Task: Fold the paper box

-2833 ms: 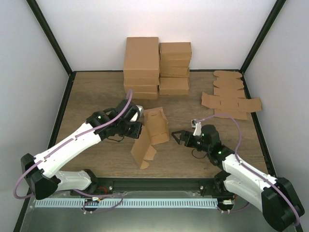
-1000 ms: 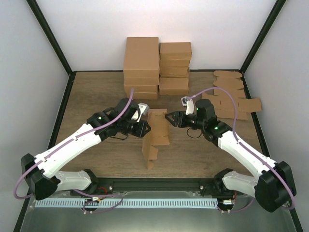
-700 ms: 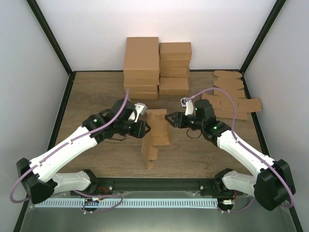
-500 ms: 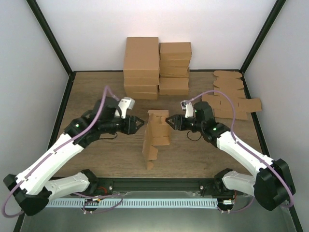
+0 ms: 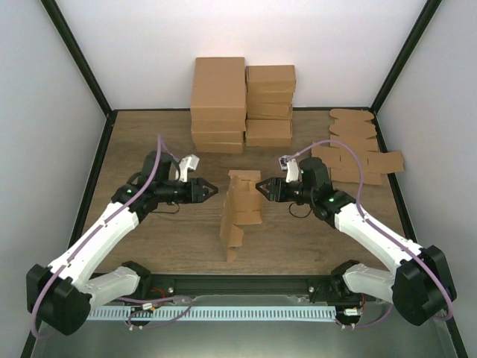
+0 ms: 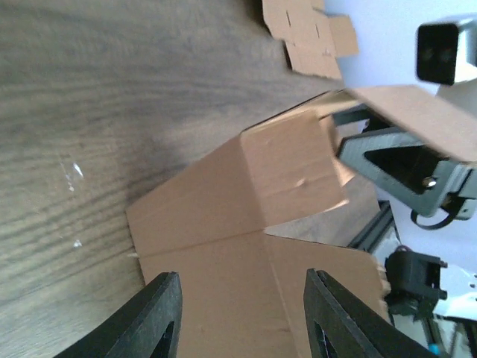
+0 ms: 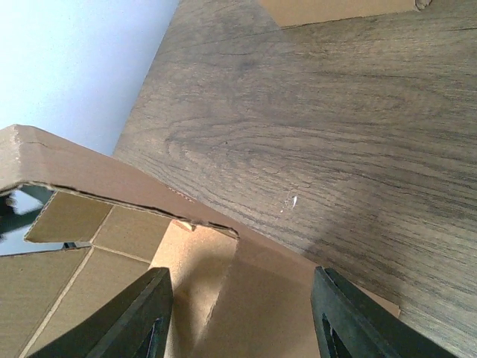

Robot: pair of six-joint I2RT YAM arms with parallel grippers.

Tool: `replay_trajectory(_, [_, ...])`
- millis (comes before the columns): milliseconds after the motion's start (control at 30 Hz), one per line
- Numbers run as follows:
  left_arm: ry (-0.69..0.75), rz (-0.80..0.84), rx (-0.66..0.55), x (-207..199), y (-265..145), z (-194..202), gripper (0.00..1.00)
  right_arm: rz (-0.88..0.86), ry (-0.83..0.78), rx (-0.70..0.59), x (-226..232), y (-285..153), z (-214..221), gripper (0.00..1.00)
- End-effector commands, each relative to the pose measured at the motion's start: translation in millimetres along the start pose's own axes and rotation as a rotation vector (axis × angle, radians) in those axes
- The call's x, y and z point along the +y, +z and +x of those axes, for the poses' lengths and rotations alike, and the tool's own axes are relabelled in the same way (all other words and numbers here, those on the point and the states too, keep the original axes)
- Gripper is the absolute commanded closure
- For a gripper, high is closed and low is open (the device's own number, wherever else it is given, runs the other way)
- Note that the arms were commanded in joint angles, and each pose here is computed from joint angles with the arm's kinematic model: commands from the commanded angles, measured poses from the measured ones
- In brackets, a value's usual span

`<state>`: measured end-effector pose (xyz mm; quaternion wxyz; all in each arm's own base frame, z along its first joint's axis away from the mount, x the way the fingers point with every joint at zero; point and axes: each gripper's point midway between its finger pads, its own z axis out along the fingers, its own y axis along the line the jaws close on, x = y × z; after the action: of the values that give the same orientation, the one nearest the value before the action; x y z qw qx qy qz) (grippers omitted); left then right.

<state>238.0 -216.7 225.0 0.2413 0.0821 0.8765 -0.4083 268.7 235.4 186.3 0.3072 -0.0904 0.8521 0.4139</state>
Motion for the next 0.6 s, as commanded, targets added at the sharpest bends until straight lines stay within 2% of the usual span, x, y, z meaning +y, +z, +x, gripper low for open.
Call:
replay_trajectory(0, [-0.015, 0.171, 0.018, -13, 19, 1, 0.52, -0.015, -0.023, -0.020, 6, -6, -6, 0.46])
replay_trajectory(100, [-0.026, 0.196, 0.025, -9, 28, 3, 0.52, -0.026, -0.024, -0.017, 9, -7, -6, 0.46])
replay_trajectory(233, [-0.038, 0.215, 0.031, -6, 37, 3, 0.45, -0.025, -0.021, -0.022, 9, -8, -7, 0.46])
replay_trajectory(567, [-0.025, 0.230, 0.020, -6, 44, -3, 0.42, -0.022, -0.018, -0.001, 5, -4, -2, 0.46])
